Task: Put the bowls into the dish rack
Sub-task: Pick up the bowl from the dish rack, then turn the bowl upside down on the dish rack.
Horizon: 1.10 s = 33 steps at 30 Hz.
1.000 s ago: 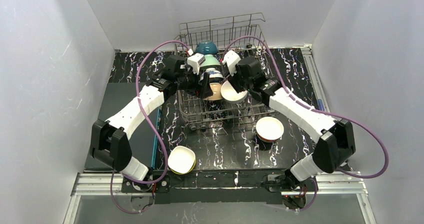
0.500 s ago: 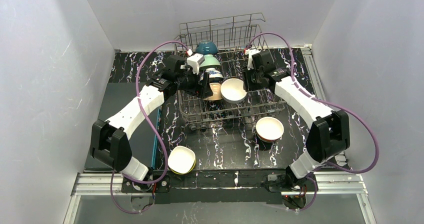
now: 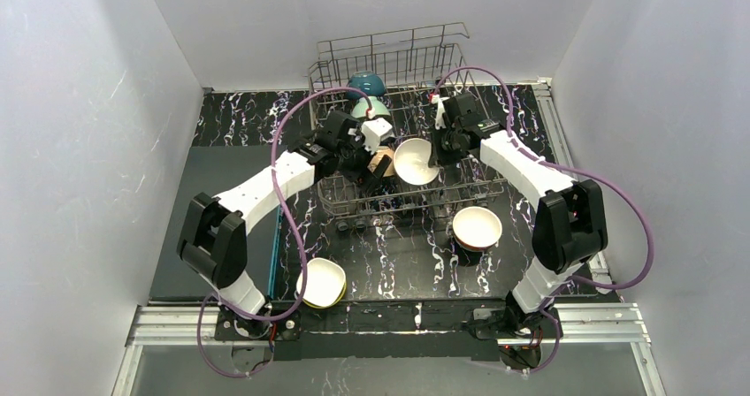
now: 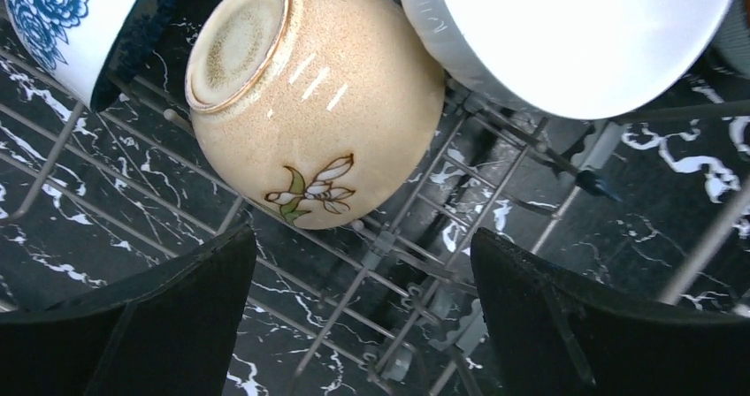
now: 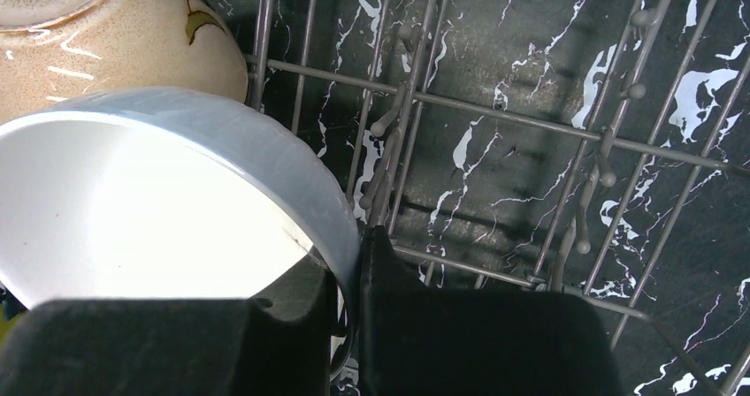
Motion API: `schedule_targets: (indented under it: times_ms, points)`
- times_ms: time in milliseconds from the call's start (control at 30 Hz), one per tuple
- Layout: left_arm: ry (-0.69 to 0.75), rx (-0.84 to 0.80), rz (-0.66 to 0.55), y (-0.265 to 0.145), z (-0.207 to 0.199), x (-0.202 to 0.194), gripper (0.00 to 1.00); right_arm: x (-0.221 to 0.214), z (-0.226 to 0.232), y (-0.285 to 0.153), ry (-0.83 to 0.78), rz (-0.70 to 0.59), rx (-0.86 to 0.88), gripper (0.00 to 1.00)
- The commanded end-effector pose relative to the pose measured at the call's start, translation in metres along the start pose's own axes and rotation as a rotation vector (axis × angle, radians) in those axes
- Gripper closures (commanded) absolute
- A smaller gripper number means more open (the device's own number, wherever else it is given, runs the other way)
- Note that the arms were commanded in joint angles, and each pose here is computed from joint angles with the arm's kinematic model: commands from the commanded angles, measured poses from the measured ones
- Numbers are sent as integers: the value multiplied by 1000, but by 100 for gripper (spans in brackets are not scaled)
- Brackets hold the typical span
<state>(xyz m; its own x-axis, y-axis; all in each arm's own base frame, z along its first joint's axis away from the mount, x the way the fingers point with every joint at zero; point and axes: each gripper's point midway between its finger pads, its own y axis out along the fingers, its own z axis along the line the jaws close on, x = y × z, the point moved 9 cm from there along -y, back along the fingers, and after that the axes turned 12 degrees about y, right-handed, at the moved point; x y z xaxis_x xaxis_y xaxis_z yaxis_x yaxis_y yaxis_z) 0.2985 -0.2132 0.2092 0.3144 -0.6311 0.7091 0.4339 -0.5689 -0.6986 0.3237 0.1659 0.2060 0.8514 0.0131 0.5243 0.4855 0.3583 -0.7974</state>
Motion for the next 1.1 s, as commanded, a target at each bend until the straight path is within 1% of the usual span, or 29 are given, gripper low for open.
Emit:
schedule_targets:
  times_ms: [0, 100, 267, 500, 633, 900, 967, 1067]
  points:
    - [140, 88, 13, -5, 10, 13, 10, 35, 5, -43, 11, -186, 47, 99]
    - [210, 130, 44, 2, 13, 15, 9, 41, 2, -58, 32, -237, 37, 99]
    - [251, 227, 79, 11, 22, 20, 8, 50, -3, -83, 63, -320, 22, 99]
    - [313, 193, 64, 26, 12, 25, 8, 59, -5, -108, 87, -407, 28, 99]
    - [307, 207, 74, 37, 10, 25, 7, 59, -8, -110, 90, -408, 27, 99]
    - [267, 400, 149, 39, 29, 34, 11, 58, -9, -108, 82, -404, 44, 99]
    - [249, 445, 150, 35, 33, 40, 12, 58, -8, -107, 76, -399, 52, 99]
    - [229, 490, 119, 30, 36, 48, 14, 57, -9, -105, 69, -395, 55, 99]
